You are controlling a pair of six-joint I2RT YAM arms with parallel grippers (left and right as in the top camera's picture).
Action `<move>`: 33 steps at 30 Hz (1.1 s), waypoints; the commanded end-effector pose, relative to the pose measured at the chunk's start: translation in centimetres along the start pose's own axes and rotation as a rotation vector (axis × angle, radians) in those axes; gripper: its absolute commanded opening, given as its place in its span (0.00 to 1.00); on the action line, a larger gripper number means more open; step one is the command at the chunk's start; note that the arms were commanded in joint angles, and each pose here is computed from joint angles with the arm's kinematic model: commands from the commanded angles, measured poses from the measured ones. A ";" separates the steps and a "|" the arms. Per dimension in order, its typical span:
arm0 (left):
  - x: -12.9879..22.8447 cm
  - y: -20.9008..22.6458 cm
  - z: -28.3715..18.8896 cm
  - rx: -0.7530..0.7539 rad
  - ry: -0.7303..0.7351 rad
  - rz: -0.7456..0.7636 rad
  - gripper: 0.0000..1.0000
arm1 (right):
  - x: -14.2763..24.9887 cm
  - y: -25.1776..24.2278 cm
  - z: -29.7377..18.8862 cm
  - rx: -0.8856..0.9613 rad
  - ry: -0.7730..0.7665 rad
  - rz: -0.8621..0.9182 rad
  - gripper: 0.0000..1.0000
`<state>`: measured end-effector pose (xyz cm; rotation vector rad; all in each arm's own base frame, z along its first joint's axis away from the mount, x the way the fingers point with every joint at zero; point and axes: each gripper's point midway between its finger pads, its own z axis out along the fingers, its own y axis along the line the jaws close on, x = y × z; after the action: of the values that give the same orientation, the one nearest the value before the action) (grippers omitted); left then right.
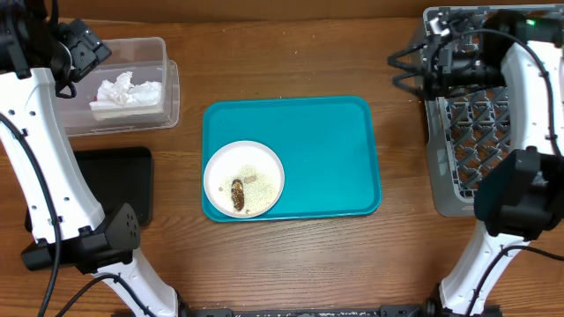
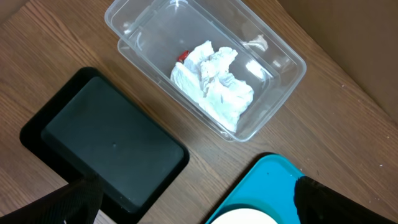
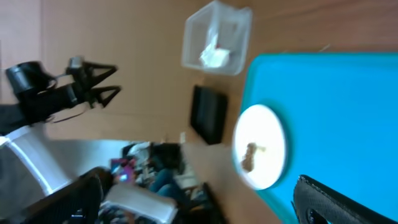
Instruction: Sort waste into correct bins and load items into the dishwasher
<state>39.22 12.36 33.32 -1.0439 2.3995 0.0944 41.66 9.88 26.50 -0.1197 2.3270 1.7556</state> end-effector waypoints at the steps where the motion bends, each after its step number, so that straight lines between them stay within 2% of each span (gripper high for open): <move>1: 0.0 0.1 0.4 -0.005 0.009 0.021 1.00 | 0.6 4.0 -1.0 0.010 -0.026 -0.124 1.00; 5: 0.0 0.1 0.4 -0.005 0.009 0.021 1.00 | 2.5 3.1 -2.4 0.279 -0.001 -0.031 1.00; 9: 0.0 0.1 0.4 -0.005 0.009 0.021 1.00 | 4.4 1.9 -5.9 0.626 -0.067 0.101 1.00; 15: 0.0 0.1 0.4 -0.005 0.009 0.021 1.00 | 6.8 4.2 -11.9 0.948 -0.306 0.174 1.00; 19: 0.0 0.1 0.4 -0.005 0.009 0.021 1.00 | 8.5 4.1 -19.1 1.196 -0.561 0.320 1.00; 25: 0.0 0.1 0.4 -0.005 0.009 0.021 1.00 | 9.6 3.4 -23.4 1.250 -0.678 0.426 1.00; 33: 0.0 0.1 0.4 -0.005 0.009 0.021 1.00 | 9.5 3.4 -23.9 1.241 -0.696 0.435 1.00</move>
<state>39.22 12.36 33.32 -1.0439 2.3995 0.0944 28.70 -10.86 33.24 1.0180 2.4796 0.1010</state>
